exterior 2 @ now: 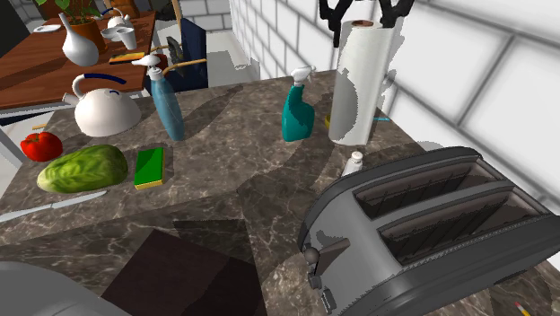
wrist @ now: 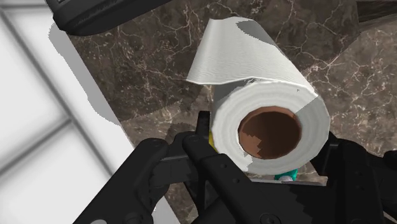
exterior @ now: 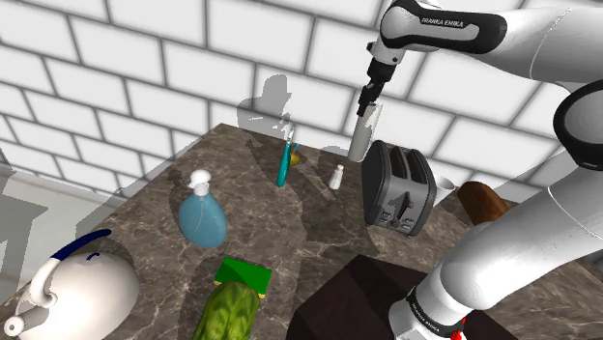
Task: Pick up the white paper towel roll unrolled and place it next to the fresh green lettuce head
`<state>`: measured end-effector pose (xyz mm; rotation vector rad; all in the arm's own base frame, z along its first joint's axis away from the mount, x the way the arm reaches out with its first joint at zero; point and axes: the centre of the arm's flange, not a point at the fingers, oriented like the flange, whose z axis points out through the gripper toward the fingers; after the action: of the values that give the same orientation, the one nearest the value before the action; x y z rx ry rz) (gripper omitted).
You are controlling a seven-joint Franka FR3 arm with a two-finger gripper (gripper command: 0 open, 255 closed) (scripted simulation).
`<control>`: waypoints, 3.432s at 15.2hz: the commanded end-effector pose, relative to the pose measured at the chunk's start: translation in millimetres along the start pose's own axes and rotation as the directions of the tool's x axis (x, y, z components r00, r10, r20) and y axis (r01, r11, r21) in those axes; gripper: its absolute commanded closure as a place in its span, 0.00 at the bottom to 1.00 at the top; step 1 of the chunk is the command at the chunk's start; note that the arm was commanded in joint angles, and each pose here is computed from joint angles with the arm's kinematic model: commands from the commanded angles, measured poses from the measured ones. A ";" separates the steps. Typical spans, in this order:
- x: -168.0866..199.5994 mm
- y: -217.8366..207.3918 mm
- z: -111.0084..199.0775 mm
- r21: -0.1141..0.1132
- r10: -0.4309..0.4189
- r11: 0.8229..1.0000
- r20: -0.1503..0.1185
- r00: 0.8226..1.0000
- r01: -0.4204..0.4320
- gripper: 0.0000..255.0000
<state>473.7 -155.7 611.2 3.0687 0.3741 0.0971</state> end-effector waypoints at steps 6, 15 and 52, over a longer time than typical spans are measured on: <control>1.9 3.0 -36.0 0.000 0.000 1.000 0.000 1.000 0.000 1.00; 3.4 -7.8 -76.1 0.000 0.000 1.000 0.000 1.000 0.000 1.00; -27.6 -494.7 -50.3 0.000 0.000 1.000 0.000 1.000 0.000 1.00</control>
<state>328.3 306.5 634.2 3.0679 0.3764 0.0968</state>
